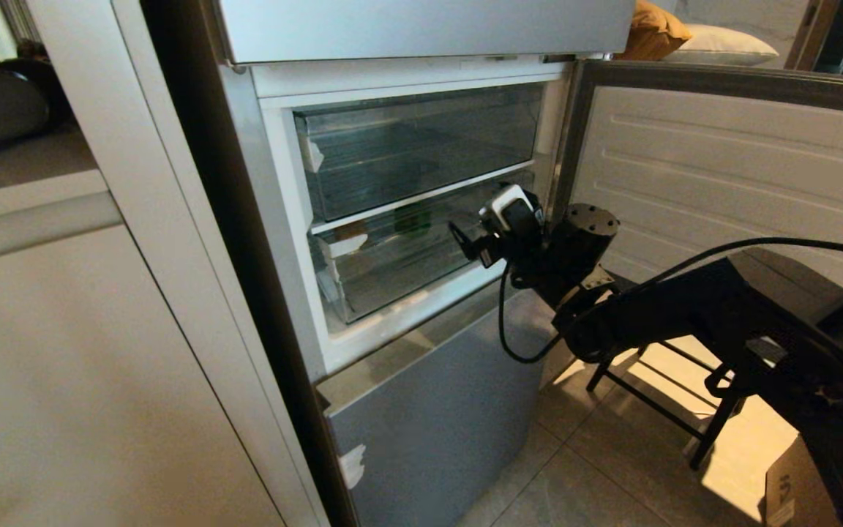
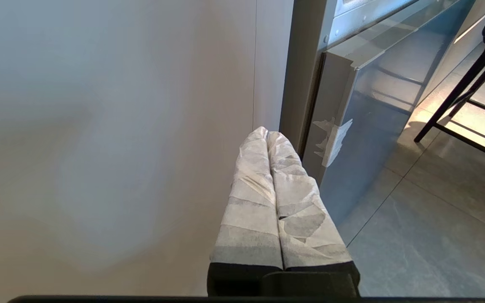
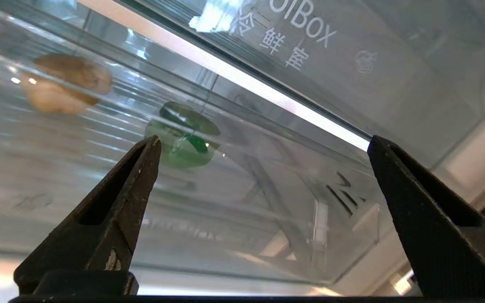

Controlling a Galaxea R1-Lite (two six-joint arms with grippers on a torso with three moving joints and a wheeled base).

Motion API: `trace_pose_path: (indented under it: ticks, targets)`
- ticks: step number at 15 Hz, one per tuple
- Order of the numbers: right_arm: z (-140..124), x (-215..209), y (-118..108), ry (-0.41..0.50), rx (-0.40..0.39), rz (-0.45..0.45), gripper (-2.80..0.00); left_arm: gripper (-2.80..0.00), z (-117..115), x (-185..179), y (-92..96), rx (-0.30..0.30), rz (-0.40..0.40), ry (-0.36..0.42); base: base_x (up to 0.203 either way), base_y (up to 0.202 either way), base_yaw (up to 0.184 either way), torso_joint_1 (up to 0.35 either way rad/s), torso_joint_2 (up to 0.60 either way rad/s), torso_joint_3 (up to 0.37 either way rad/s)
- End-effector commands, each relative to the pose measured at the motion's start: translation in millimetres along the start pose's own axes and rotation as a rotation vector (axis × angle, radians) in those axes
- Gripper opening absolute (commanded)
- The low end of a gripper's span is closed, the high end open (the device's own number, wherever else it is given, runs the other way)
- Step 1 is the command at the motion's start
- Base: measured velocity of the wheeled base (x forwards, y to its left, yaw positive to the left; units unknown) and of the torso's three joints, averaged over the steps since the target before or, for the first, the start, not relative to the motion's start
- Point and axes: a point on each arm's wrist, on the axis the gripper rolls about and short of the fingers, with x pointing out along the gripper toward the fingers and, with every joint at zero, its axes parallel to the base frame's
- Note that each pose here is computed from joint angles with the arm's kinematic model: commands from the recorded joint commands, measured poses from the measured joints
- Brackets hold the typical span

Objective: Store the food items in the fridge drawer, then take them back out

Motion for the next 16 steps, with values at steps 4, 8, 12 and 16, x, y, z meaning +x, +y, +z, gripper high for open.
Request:
trace_pose_path:
  ticks: [4,8,12,16]
  targets:
    - [-7,17,0,0.01,-0.005,0.0,0.0,-2.8,0,0,0.0,0.0,0.001,0.0,0.0,0.0,0.0,0.0,0.0,0.0]
    - [-9,22,1,0.022,-0.004,0.008,0.0,-2.8,0,0,0.0,0.0,0.001,0.0,0.0,0.0,0.0,0.0,0.0,0.0]
    - [-14,33,3,0.011,-0.006,0.001,0.0,-2.8,0,0,0.0,0.0,0.001,0.0,0.0,0.0,0.0,0.0,0.0,0.0]
    - [-19,36,5,0.034,-0.006,0.012,0.0,-2.8,0,0,0.0,0.0,0.001,0.0,0.0,0.0,0.0,0.0,0.0,0.0]
